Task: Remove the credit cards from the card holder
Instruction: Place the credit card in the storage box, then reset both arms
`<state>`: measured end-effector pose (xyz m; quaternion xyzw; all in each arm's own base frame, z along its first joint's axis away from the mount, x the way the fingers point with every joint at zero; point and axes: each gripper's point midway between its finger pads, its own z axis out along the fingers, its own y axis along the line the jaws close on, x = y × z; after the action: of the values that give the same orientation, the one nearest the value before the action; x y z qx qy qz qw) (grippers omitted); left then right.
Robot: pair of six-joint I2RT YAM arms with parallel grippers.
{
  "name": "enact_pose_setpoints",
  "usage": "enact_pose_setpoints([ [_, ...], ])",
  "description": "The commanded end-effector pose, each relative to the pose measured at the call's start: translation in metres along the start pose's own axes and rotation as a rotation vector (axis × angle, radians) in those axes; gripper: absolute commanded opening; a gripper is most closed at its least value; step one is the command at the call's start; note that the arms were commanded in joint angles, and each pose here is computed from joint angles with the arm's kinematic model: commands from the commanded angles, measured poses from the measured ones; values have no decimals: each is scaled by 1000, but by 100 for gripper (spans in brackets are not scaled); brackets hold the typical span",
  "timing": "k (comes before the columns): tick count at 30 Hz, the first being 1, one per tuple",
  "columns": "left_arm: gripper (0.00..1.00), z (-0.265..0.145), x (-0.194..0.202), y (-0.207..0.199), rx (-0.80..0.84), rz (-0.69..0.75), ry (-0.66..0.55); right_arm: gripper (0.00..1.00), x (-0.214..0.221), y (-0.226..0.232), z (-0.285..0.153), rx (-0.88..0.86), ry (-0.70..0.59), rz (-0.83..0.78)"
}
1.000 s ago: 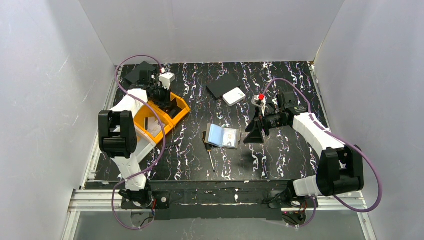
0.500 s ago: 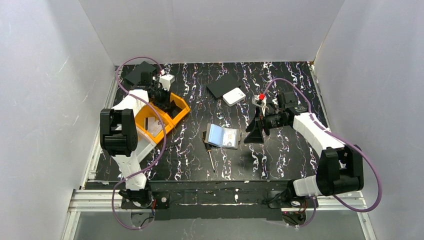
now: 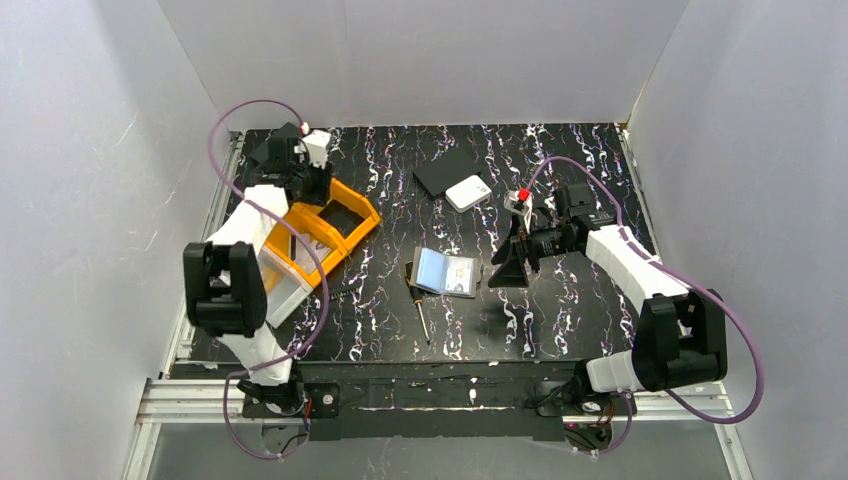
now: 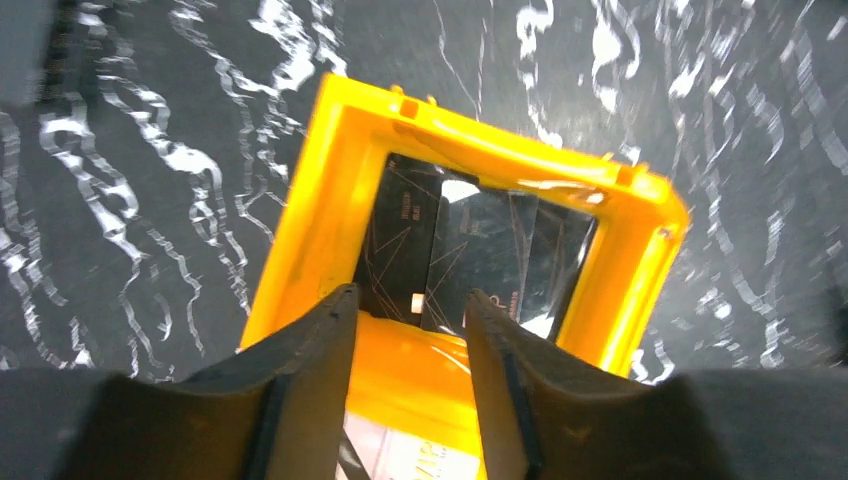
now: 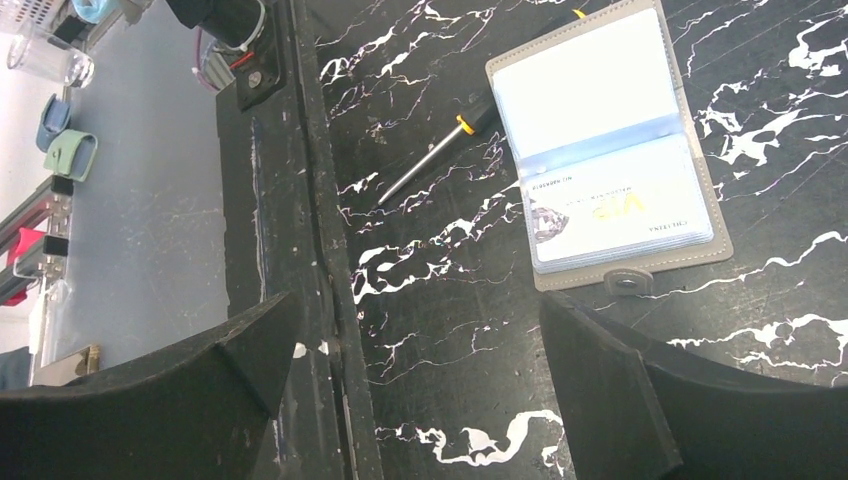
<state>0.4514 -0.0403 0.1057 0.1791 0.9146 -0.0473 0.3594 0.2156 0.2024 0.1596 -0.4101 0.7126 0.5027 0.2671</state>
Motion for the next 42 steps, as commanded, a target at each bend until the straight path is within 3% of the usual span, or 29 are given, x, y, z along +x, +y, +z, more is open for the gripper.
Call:
enact_pose_setpoints([
  [1, 52, -77, -57, 9, -120, -100, -273, 98, 0, -3, -5, 27, 14, -40],
  [5, 90, -120, -59, -17, -49, -345, -405, 98, 2, -13, -12, 113, 48, -96],
  [7, 98, -136, -49, -42, 68, -445, -403, 98, 2, -18, -17, 156, 53, -118],
  [13, 98, -176, -2, -131, 479, -621, -269, 98, -3, -35, -43, 267, 12, -126],
  [17, 98, -196, 30, -167, 640, -704, -246, 98, -3, -44, -57, 314, -22, -112],
  [24, 98, -203, 87, -195, 657, -756, -239, 98, 2, -61, -81, 412, -58, -81],
  [30, 98, -198, 119, -192, 550, -778, -187, 98, 17, -66, -82, 473, -29, -75],
  [36, 98, -203, 120, -187, 494, -815, -138, 98, 35, -56, -54, 497, 97, -171],
  [42, 98, -198, 129, -186, 463, -846, -54, 98, 34, -56, -54, 528, 99, -224],
])
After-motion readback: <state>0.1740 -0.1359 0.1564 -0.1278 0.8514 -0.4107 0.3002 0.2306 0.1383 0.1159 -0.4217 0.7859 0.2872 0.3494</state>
